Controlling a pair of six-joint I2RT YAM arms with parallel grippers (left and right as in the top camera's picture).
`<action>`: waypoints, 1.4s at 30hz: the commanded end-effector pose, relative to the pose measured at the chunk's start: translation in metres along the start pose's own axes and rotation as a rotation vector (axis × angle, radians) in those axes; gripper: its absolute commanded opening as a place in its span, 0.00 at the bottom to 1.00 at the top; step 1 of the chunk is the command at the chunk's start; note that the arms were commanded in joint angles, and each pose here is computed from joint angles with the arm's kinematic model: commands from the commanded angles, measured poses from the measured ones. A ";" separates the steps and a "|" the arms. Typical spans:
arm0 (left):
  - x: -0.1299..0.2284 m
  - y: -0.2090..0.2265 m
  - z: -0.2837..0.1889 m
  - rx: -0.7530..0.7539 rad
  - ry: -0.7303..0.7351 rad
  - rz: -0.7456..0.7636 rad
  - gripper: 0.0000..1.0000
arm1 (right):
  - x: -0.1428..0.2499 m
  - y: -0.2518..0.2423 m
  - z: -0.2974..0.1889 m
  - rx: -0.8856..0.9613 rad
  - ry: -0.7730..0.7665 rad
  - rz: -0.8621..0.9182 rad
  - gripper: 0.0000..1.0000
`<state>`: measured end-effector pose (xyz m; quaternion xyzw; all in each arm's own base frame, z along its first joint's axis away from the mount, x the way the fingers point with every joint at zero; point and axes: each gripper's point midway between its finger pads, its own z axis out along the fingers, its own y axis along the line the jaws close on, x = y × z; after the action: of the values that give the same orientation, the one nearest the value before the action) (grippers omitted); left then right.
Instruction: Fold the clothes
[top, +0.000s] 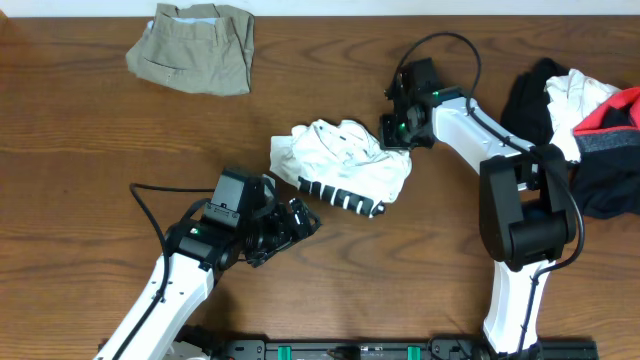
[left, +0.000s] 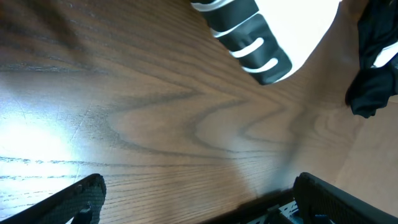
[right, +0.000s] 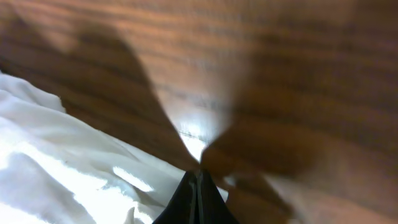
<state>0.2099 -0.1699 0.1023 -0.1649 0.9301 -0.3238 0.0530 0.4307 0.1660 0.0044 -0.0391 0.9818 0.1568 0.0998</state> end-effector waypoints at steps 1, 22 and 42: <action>-0.003 0.004 0.001 -0.025 -0.017 0.000 0.98 | 0.017 0.000 0.007 0.011 0.062 0.027 0.01; -0.032 0.028 -0.004 -0.169 -0.183 0.029 0.98 | 0.096 0.069 -0.002 -0.108 0.354 0.077 0.01; -0.071 0.056 0.049 -0.227 -0.131 0.116 0.98 | 0.112 0.004 -0.055 0.059 0.432 0.103 0.99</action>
<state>0.2725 -0.1274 0.0349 -0.1472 0.9634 -0.1802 0.1333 0.3092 0.1489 0.0287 -0.0024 0.9829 0.1265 -0.1339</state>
